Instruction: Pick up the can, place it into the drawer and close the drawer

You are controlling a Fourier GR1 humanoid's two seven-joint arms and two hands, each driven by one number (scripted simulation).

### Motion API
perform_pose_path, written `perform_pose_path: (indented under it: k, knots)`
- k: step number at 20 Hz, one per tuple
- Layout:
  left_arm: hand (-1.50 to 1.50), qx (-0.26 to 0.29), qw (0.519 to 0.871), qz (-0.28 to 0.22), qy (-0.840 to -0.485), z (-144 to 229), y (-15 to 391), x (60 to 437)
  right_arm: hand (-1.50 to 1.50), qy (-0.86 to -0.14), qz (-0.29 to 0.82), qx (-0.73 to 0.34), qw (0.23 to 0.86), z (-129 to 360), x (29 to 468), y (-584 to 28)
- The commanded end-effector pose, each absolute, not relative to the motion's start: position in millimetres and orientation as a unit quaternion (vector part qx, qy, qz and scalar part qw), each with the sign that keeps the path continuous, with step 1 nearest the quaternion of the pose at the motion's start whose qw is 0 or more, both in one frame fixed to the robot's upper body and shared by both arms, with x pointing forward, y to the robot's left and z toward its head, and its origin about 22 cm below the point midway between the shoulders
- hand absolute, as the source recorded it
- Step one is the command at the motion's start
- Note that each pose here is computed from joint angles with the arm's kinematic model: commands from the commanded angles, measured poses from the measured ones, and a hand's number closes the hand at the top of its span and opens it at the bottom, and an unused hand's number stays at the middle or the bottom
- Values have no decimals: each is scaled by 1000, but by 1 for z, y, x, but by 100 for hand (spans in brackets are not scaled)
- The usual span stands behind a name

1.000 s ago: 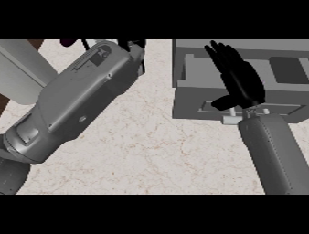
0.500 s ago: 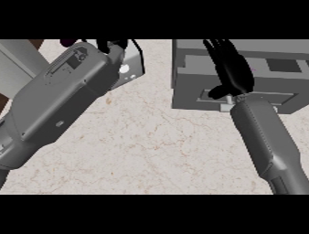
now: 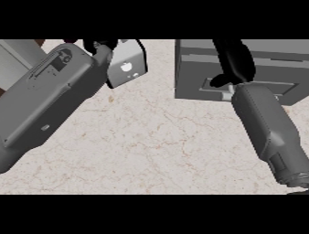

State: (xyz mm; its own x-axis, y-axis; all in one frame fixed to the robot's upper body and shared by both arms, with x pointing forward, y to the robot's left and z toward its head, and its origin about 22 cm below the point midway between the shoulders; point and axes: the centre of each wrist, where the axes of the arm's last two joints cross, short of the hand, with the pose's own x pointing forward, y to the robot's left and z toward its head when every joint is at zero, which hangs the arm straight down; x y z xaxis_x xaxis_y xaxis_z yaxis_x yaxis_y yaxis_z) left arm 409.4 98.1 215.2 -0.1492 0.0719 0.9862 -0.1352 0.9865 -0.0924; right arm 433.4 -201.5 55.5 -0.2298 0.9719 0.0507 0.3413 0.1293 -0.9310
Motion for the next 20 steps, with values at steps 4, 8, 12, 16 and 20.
perform_pose_path:
  k: [4,8,12,16,20]
  knots:
    - [-150,25,648,72,-758,214,113,397,-150,-648,402,-529,372,50,442,-193]
    - [-150,20,648,64,-759,227,120,396,-150,-652,390,-540,363,69,452,-201]
    - [-150,22,645,72,-760,233,118,398,-150,-651,388,-546,357,91,461,-197]
    - [-150,18,651,72,-755,233,130,390,-150,-641,386,-556,361,108,467,-211]
    - [-150,7,650,56,-758,235,126,386,-150,-646,382,-551,365,129,473,-207]
